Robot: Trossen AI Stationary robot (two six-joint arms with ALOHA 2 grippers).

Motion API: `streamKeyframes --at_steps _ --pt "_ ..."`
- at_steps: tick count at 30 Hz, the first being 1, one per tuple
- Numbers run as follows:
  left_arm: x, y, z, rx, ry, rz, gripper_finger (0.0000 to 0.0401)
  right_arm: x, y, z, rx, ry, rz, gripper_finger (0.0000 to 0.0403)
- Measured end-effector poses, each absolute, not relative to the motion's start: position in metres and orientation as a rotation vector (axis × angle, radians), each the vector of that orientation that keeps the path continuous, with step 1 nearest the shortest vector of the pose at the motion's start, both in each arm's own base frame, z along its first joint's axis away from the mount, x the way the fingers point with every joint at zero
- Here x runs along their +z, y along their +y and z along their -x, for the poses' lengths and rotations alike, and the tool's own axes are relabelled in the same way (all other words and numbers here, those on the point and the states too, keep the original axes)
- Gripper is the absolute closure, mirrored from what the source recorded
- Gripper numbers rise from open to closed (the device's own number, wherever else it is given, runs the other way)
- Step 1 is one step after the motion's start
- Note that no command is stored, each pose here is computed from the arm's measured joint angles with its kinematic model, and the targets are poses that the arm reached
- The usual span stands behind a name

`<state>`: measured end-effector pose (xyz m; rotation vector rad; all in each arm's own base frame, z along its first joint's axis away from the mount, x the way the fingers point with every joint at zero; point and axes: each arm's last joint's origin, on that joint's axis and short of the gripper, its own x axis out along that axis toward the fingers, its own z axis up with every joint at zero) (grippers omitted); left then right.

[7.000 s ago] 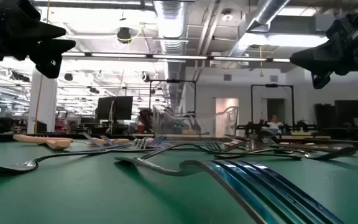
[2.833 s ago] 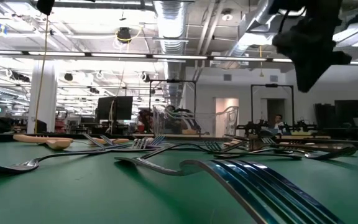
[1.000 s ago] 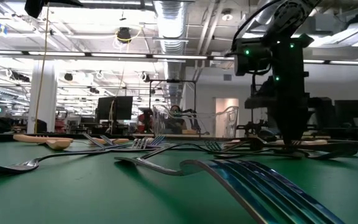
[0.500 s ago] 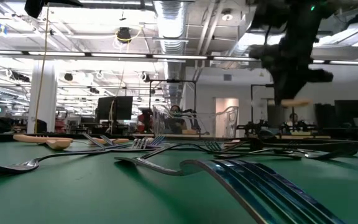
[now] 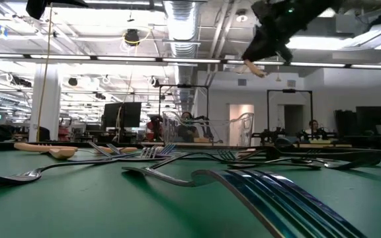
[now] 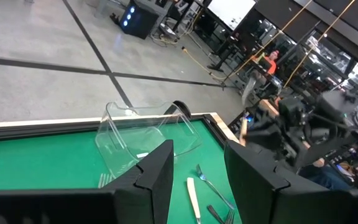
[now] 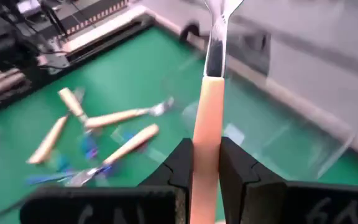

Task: Sort silverware by color (type)
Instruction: Put the orange fork into the bottom left transparent bin

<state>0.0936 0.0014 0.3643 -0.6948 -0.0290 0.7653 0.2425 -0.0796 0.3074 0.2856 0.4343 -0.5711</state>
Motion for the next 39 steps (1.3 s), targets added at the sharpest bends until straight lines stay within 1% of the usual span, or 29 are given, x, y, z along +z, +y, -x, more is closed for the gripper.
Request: streamKeyframes --at_steps 3,7,9,12,15,20,23,26,30,32,35,37,39 --pt "0.364 0.001 -0.094 0.765 -0.028 0.695 0.0273 0.317 -0.096 -0.250 -0.591 0.445 -0.217 0.0343" --pt "0.364 0.001 -0.094 0.765 -0.028 0.694 0.0273 0.335 -0.100 -0.265 -0.486 0.409 -0.220 0.0343" --pt "0.364 0.001 -0.094 0.764 -0.027 0.695 0.0273 0.342 -0.093 -0.277 -0.403 0.396 -0.208 0.0343" --pt "0.366 0.001 -0.095 0.738 -0.038 0.715 0.0273 0.351 -0.078 -0.296 -0.328 0.379 -0.193 0.0343" --pt "0.373 -0.002 -0.103 0.694 -0.078 0.712 0.0273 0.366 -0.060 -0.316 -0.251 0.294 -0.163 0.0343" --pt "0.385 -0.010 -0.127 0.541 -0.078 0.599 0.0273 0.383 -0.035 -0.348 -0.155 0.196 -0.111 0.0342" --pt "0.386 -0.012 -0.135 0.512 -0.064 0.527 0.0273 0.391 -0.025 -0.365 -0.097 0.173 -0.108 0.0342" --pt "0.387 -0.011 -0.135 0.550 -0.080 0.505 0.0273 0.394 -0.018 -0.384 0.018 0.147 -0.123 0.0341" --pt "0.390 -0.006 -0.126 0.585 -0.129 0.543 0.0273 0.384 -0.002 -0.413 0.117 0.159 -0.166 0.0341" --pt "0.393 -0.003 -0.119 0.598 -0.151 0.538 0.0273 0.372 0.010 -0.426 0.172 0.202 -0.168 0.0341" --pt "0.397 0.003 -0.104 0.693 -0.206 0.518 0.0273 0.360 0.031 -0.444 0.263 0.191 -0.166 0.0341" --pt "0.399 0.008 -0.092 0.773 -0.262 0.538 0.0273 0.352 0.047 -0.455 0.316 0.183 -0.171 0.0341" --pt "0.401 0.010 -0.083 0.810 -0.308 0.574 0.0273 0.342 0.064 -0.465 0.349 0.194 -0.175 0.0341"
